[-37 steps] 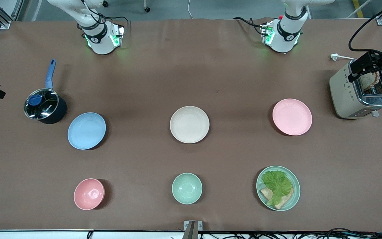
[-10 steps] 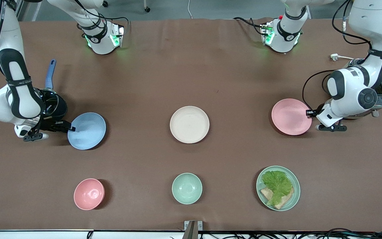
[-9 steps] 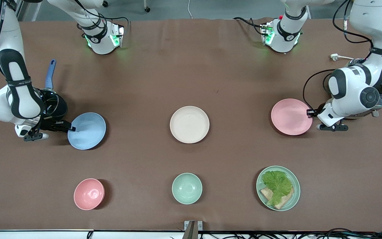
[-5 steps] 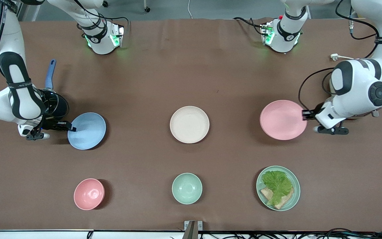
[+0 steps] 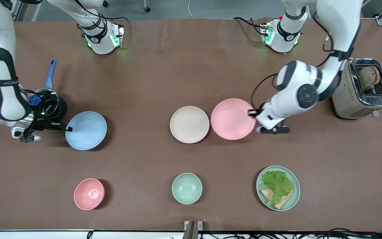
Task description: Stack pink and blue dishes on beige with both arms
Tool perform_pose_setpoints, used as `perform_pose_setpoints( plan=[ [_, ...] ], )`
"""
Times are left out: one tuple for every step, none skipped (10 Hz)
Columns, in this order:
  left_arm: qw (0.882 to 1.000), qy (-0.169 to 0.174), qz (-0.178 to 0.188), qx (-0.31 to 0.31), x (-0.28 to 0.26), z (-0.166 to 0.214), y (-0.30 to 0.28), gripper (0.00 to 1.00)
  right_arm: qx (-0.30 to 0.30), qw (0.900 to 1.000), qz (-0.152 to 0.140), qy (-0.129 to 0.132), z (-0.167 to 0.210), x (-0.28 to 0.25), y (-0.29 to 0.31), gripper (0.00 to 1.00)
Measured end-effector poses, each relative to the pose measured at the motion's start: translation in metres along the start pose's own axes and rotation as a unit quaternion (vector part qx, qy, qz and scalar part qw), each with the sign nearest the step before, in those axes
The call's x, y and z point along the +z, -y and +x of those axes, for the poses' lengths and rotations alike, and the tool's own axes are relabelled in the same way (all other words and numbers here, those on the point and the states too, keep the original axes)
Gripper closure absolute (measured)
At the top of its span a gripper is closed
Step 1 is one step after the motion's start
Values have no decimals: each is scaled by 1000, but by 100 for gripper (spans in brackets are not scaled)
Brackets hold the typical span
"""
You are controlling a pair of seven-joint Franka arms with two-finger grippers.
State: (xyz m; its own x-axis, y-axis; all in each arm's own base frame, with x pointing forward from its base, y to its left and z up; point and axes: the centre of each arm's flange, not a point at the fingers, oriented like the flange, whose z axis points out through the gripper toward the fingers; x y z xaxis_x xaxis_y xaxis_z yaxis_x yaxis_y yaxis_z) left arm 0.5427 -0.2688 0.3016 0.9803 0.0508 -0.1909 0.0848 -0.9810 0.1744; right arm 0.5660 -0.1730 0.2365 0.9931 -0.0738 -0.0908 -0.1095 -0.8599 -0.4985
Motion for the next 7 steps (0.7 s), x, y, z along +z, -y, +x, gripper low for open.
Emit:
perform_pose_setpoints(
  plan=[
    [1000, -8, -7, -14, 14, -4, -22, 95, 15, 1000, -4, 10, 7, -29, 18, 93],
    [999, -18, -16, -25, 30, -11, -45, 95, 31, 999, -6, 17, 13, -56, 42, 93],
    [999, -24, -19, -34, 48, -20, -68, 95, 44, 999, -9, 23, 18, -76, 69, 93],
    [999, -27, -15, -39, 66, -29, -90, 95, 54, 998, -18, 26, 23, -85, 98, 93],
    [998, -34, -9, -43, 81, -39, -108, 95, 66, 997, -25, 30, 26, -84, 130, 93],
    [998, -44, -8, -52, 92, -43, -122, 95, 79, 996, -27, 37, 27, -75, 162, 93],
    [997, -50, -15, -62, 97, -40, -134, 95, 91, 994, -26, 45, 27, -63, 194, 93]
  ],
)
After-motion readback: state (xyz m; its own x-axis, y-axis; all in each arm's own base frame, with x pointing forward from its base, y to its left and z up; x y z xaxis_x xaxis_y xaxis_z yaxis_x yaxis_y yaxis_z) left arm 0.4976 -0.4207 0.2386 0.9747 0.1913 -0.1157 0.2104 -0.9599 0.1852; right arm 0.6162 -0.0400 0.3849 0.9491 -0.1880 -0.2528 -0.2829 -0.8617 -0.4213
